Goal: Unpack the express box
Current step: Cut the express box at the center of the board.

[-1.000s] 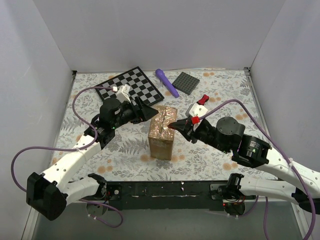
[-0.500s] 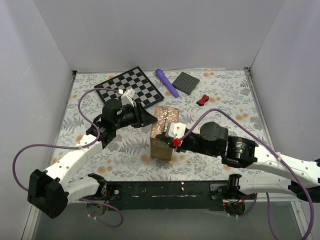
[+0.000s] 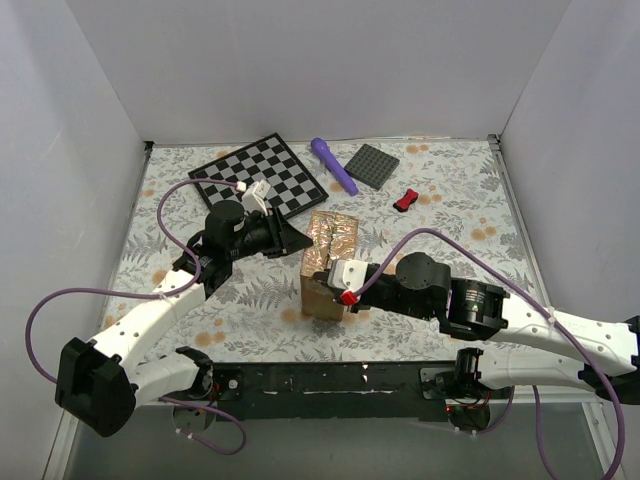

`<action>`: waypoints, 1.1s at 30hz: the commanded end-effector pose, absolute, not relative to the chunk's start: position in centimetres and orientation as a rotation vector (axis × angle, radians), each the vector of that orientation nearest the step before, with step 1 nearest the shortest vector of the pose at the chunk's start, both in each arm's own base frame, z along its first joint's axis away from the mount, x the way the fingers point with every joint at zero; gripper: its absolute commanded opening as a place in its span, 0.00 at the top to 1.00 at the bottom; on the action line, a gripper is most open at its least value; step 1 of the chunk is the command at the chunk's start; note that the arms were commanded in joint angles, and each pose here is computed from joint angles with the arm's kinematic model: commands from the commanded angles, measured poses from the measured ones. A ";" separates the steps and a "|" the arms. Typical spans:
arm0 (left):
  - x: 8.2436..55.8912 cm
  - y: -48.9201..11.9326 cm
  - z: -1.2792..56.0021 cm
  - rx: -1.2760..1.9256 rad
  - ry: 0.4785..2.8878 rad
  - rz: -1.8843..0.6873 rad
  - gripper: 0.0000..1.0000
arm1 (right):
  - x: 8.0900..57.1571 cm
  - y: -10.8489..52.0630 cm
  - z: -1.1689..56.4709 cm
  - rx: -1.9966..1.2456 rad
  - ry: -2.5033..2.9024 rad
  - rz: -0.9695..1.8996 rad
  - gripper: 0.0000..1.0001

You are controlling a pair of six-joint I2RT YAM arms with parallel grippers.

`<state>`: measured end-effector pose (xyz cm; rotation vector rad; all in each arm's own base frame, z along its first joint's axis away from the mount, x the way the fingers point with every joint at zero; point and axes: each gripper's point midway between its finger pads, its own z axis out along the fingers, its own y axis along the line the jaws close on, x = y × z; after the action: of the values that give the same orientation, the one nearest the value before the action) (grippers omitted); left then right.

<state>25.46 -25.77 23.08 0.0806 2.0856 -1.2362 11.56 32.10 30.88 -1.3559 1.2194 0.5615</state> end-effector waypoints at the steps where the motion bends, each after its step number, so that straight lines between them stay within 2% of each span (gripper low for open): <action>1: 25.1 -25.5 22.3 0.070 2.100 -1.234 0.80 | 11.5 31.9 33.1 -1.297 1.133 0.563 0.99; 12: 25.1 -25.5 22.3 0.059 2.098 -1.240 0.79 | 10.5 32.2 34.4 -1.270 1.084 0.620 0.99; 33: 25.0 -25.7 22.4 0.055 2.096 -1.255 0.79 | 11.1 32.1 31.0 -1.339 1.158 0.547 0.99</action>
<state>25.49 -25.78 23.07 0.0515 2.0767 -1.2567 10.73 32.12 30.40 -1.3667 1.1710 0.5700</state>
